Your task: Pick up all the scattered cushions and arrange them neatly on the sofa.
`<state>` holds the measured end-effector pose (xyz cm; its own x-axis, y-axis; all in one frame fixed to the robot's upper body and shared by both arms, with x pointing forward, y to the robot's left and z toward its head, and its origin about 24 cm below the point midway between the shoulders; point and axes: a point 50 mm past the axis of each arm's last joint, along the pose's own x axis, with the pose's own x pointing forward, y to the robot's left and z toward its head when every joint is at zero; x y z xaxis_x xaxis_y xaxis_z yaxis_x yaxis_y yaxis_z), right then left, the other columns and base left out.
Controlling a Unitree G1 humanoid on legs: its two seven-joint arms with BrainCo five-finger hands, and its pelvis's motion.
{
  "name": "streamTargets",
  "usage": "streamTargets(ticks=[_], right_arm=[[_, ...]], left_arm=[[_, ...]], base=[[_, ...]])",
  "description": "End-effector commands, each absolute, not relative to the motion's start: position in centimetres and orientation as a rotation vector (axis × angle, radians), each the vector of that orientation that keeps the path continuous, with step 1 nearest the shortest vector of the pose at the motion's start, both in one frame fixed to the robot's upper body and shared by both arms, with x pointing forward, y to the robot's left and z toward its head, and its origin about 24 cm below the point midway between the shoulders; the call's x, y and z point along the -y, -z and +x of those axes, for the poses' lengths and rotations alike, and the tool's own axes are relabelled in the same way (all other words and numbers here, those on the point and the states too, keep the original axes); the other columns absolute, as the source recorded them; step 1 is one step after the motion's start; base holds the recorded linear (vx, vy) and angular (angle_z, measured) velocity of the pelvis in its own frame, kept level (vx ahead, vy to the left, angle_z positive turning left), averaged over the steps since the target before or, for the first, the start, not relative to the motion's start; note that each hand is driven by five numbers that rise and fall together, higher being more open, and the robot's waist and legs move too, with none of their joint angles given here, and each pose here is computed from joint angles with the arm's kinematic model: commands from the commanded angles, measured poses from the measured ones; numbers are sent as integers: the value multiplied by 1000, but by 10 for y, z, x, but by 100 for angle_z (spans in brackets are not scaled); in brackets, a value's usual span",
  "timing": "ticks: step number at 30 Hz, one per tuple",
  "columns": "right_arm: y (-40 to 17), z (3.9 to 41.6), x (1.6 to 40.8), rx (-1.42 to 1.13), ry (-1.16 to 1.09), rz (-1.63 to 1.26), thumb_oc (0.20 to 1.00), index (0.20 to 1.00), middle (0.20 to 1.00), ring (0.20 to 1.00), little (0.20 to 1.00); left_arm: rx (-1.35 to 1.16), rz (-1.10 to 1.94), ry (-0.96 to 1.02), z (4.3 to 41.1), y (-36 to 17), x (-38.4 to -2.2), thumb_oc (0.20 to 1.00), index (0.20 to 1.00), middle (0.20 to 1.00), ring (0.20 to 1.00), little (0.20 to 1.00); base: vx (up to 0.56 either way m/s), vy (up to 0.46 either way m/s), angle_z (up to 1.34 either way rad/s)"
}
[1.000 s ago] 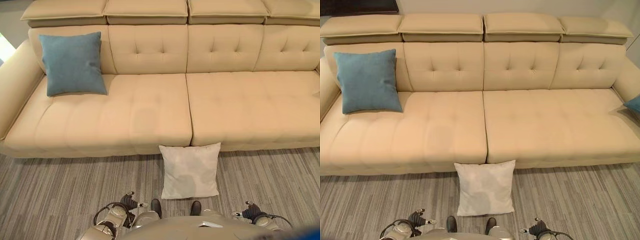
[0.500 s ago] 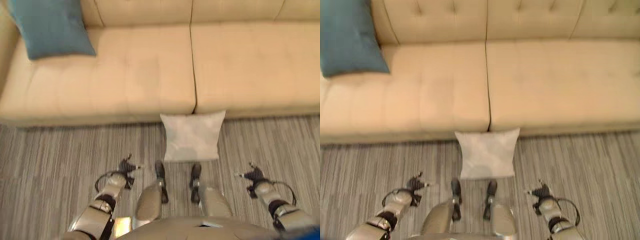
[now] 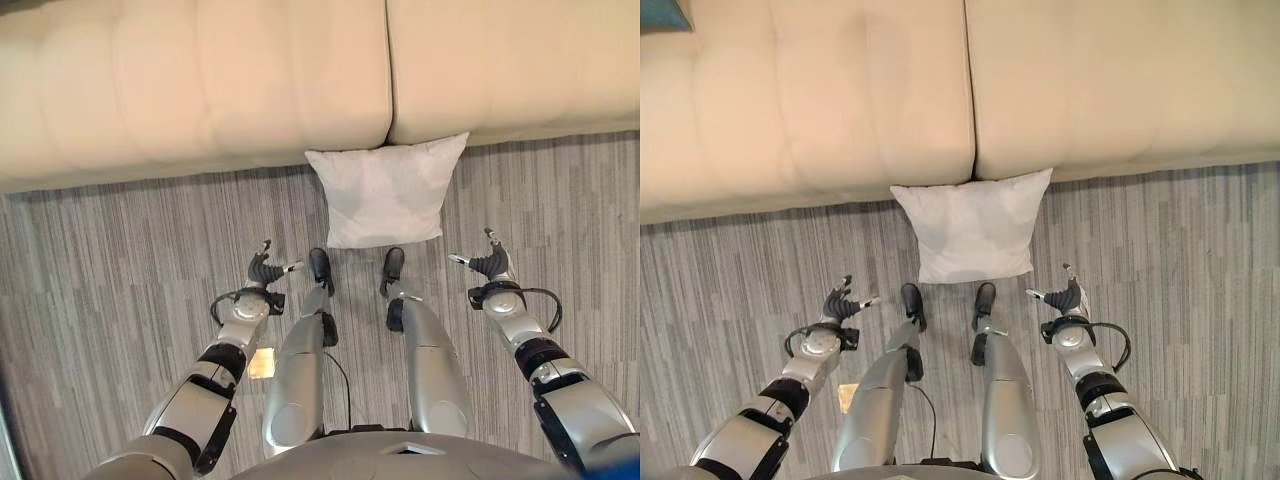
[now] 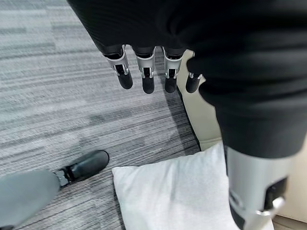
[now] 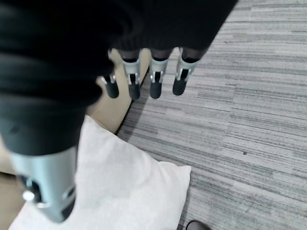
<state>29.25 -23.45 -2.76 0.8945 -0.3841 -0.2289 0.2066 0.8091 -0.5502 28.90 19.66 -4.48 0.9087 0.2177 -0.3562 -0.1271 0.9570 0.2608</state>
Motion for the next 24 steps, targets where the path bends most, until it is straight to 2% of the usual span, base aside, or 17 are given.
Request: streamTargets(ticks=[1,7,13,24], right_arm=[[33,285,236,-337,362,-535,1000,1000,1000,1000,1000],[-12,327,234,-195,448,-493,1000,1000,1000,1000,1000],[-99,372,239,57,608,-496,1000,1000,1000,1000,1000],[-176,394,243,244,659,-463,1000,1000,1000,1000,1000]], left_arm=[[-375,203,-241,284,46,-202,1000,1000,1000,1000,1000],[-200,210,-233,329,-3,-188,1000,1000,1000,1000,1000],[41,226,-297,378,-87,-186,1000,1000,1000,1000,1000],[226,224,-314,402,-163,-184,1000,1000,1000,1000,1000]], base=[[-66,26,0],[-70,6,2],[20,-22,11],[80,-16,-2]])
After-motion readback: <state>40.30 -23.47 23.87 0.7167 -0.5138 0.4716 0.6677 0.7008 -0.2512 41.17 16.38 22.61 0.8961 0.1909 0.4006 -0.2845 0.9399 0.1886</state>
